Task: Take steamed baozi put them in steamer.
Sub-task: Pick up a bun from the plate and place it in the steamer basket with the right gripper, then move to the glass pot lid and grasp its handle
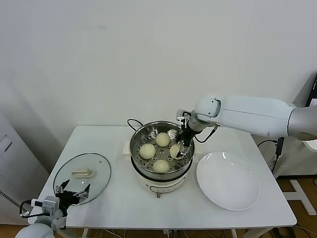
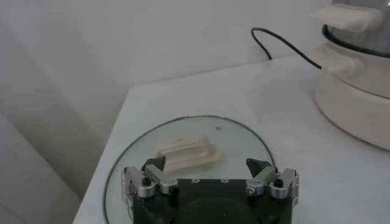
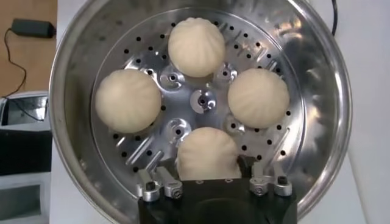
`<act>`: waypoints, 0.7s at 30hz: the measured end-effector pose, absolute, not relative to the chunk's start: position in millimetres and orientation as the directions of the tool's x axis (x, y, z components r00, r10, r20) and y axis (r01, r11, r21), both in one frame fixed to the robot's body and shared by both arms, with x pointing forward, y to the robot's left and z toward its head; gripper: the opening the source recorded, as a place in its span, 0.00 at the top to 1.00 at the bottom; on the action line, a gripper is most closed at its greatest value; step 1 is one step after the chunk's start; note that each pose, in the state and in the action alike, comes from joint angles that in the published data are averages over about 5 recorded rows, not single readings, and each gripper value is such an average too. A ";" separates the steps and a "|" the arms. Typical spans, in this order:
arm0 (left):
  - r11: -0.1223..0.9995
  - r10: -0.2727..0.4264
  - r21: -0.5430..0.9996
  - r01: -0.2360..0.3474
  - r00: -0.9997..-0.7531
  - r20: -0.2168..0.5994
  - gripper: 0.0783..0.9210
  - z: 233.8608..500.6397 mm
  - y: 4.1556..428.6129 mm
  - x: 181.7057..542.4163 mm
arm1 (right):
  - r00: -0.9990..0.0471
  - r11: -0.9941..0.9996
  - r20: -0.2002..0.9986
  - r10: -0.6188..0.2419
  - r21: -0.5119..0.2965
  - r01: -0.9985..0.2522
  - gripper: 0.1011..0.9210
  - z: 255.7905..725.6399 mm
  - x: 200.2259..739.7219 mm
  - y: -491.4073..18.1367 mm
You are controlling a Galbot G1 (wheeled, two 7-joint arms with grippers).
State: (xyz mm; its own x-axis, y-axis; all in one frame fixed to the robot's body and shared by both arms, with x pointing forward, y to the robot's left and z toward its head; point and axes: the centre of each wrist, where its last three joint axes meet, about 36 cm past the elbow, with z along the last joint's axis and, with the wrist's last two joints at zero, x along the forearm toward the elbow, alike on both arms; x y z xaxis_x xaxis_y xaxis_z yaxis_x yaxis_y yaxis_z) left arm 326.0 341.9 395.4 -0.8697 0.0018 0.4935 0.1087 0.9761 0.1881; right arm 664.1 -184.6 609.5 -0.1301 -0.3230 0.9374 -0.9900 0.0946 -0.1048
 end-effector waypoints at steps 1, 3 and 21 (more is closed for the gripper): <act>0.976 0.002 0.187 0.108 -0.870 0.492 0.12 395.8 341.8 326.1 | -0.134 0.098 0.934 -0.332 -0.107 -0.989 0.14 612.4 664.2 -186.2; 0.977 0.001 0.185 0.105 -0.873 0.489 0.12 396.9 341.7 326.5 | -0.144 0.109 0.924 -0.354 -0.112 -0.988 0.12 619.5 664.5 -191.0; 0.988 0.014 0.132 0.077 -0.906 0.422 0.12 417.7 342.9 340.8 | -0.668 0.585 0.386 -0.637 -0.323 -0.744 0.12 617.3 629.3 -305.6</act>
State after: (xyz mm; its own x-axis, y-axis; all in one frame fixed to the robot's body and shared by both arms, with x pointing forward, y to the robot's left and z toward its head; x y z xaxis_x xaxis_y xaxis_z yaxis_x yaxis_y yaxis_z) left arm 340.8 342.9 417.7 -0.9065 0.0145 0.4220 0.0774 0.9882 0.1323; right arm 629.3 -305.6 617.3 -0.6678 -0.6366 0.3857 -0.7440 0.5849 -0.3230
